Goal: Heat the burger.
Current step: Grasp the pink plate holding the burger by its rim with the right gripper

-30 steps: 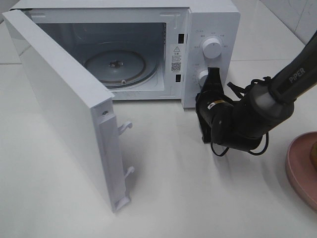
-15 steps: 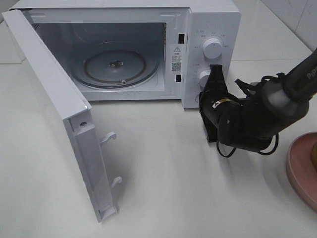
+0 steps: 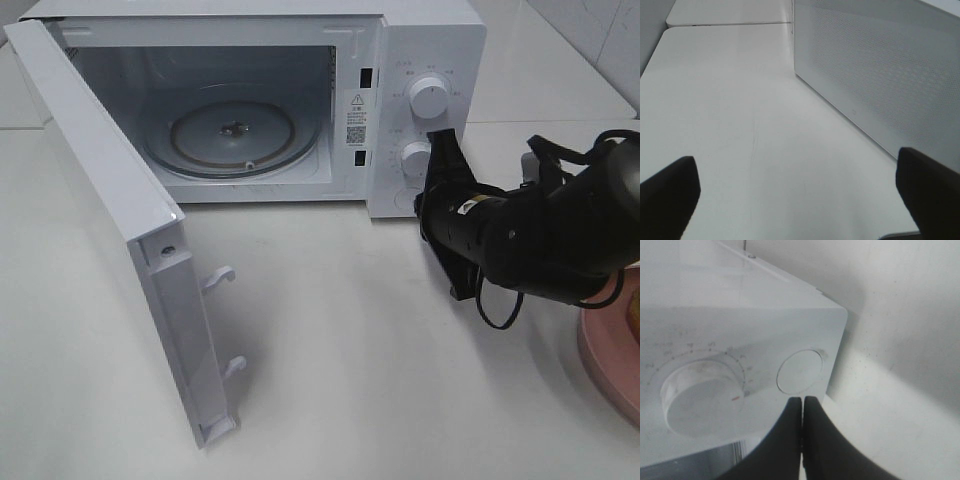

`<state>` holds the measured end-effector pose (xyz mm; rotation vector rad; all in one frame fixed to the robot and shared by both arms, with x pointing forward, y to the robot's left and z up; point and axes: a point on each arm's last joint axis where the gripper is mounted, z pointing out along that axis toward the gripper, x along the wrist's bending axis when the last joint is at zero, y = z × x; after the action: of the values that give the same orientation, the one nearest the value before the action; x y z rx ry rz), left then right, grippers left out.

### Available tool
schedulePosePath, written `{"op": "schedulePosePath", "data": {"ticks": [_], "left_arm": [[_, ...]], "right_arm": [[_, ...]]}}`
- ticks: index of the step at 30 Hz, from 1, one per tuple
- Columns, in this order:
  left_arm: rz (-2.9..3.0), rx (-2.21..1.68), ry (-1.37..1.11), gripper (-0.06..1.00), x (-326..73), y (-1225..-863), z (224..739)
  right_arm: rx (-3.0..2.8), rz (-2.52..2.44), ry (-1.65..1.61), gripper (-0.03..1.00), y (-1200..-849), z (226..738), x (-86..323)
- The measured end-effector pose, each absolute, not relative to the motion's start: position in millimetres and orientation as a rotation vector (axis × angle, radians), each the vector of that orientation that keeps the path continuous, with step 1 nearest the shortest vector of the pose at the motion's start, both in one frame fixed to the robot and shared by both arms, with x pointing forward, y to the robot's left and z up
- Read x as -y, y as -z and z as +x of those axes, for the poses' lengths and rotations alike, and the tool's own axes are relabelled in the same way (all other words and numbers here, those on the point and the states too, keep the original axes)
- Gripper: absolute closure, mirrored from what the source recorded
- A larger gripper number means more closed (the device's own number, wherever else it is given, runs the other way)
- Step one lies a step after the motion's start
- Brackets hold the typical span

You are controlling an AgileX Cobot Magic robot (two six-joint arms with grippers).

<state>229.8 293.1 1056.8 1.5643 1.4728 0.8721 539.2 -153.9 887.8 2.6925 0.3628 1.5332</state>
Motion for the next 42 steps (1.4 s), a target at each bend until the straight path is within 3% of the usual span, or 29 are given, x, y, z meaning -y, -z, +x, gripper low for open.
{"op": "schedulePosePath", "data": {"ticks": [18,28,42], "left_arm": [[1.564,-1.472,-0.873,-0.04,-293,-1057,230],[1.564,-1.472,-0.873,-0.04,-293,-1057,230],[1.564,-1.472,-0.873,-0.04,-293,-1057,230]], "right_arm": [[-1.521,2.439,-1.13,0.95,-926,500,144],[-2.344,1.905,-0.755,0.95,-948,480,137],[-2.664,1.626,-0.328,0.9,-966,457,158]]}}
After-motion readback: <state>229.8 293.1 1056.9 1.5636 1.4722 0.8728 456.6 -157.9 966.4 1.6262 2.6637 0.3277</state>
